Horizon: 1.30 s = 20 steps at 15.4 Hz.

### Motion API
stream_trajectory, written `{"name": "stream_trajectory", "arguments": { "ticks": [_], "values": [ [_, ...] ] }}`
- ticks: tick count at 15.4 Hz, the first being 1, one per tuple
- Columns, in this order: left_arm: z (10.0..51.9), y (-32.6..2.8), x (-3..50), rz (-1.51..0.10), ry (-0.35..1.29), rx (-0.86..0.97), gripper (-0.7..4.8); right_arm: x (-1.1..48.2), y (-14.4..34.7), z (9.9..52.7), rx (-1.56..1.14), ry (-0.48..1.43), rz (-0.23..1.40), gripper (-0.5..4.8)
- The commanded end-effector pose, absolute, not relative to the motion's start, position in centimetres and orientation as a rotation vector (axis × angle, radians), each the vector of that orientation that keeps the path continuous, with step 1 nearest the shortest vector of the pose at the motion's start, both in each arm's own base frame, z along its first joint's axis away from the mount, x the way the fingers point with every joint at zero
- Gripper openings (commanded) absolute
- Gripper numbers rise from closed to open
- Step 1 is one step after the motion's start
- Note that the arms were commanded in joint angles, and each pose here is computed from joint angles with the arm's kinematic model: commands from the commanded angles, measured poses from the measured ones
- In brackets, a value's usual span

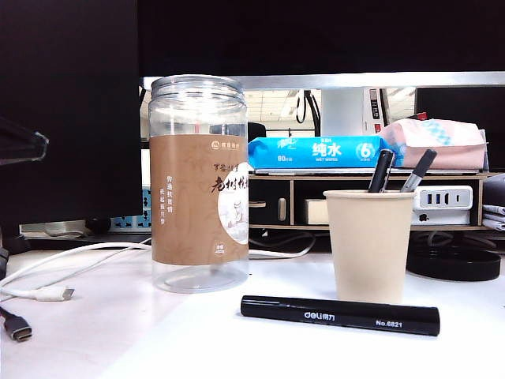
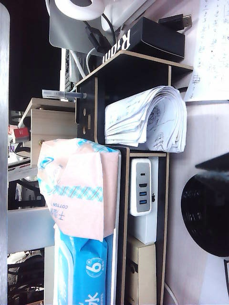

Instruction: Pick up the marker from the paper cup and put it on the table.

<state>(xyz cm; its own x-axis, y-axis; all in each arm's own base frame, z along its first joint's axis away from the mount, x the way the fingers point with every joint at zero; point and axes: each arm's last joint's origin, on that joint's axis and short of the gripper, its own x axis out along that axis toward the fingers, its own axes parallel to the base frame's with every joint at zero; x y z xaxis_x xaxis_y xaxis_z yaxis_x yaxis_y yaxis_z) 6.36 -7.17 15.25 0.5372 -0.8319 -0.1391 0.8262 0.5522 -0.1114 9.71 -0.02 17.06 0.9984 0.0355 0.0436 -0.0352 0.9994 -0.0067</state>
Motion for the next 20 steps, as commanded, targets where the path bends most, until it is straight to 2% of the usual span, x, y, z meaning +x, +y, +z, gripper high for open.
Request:
{"name": "stream_trajectory", "arguments": {
  "ticks": [1,2,3,7,11,12,20],
  "values": [
    [15.1,-6.6,6.9,-0.916,0.190,-0.036,-0.04,9.7,0.0,17.1,-0.002,-0.055,0.038,0.01],
    [15.1,-6.2,7.3,-0.855,0.188,-0.042,-0.04,9.7,0.0,17.1,-0.002,-0.055,0.038,0.01],
    [15.1,-4.4,8.5,-0.622,0.179,-0.062,-0.04,9.7,0.0,17.1,-0.002,-0.054,0.038,0.01],
    [15.1,-1.5,9.4,-0.309,0.165,-0.089,-0.04,9.7,0.0,17.1,-0.002,-0.054,0.038,0.01],
    [15.1,-0.7,9.5,-0.220,0.161,-0.094,-0.04,9.7,0.0,17.1,-0.002,-0.054,0.038,0.01],
    [15.1,-0.6,9.6,-0.198,0.157,-0.049,-0.04,9.7,0.0,17.1,-0.002,-0.055,0.038,0.01],
    [15.1,-0.6,9.6,-0.201,0.157,-0.048,-0.04,9.7,0.0,17.1,-0.002,-0.054,0.038,0.01]
  ]
}}
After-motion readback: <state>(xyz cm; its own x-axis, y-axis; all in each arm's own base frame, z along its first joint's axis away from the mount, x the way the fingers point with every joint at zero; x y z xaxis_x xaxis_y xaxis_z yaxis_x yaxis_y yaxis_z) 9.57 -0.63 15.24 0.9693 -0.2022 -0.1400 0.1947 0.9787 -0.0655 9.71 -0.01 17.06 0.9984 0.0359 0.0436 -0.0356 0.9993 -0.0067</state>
